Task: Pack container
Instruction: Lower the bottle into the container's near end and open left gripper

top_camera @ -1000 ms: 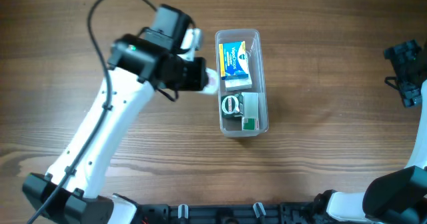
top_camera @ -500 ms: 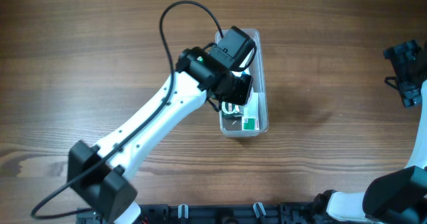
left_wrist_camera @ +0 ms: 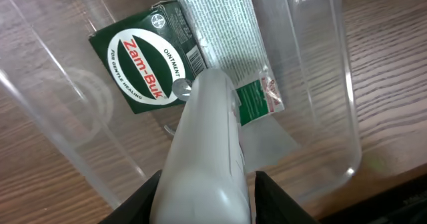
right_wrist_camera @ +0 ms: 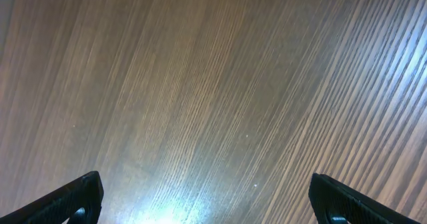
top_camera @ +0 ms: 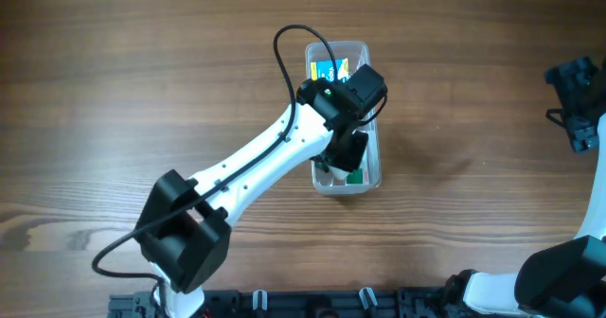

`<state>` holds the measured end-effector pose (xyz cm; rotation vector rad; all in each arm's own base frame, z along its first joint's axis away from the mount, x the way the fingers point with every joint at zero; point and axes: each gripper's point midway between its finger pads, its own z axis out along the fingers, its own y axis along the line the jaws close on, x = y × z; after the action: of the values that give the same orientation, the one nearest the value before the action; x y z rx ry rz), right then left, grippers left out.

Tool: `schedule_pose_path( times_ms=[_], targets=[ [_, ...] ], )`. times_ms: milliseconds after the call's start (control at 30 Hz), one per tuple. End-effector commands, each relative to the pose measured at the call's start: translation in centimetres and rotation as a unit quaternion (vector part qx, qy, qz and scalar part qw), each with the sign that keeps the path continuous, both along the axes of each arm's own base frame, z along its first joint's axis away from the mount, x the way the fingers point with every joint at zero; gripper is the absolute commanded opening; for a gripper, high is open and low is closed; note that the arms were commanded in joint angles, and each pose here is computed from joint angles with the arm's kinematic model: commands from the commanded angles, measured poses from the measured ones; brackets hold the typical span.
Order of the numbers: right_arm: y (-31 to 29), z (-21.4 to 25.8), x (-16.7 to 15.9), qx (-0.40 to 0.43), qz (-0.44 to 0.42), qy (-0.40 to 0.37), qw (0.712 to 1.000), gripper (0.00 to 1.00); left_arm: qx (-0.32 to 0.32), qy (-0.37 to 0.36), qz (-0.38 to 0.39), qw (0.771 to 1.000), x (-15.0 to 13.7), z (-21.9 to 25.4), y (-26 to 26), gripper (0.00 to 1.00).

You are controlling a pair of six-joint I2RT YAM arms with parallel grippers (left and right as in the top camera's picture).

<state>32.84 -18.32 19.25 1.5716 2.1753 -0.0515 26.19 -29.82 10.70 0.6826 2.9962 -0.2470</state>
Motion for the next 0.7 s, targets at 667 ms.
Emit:
schedule_pose_path(
  times_ms=[667],
  targets=[
    [0.0,-0.2,0.2,0.005,-0.008,-0.002,1.0,1.0,0.038,0.028,-0.065,0.997,-1.1,-1.8,0.8,0.65]
  ],
)
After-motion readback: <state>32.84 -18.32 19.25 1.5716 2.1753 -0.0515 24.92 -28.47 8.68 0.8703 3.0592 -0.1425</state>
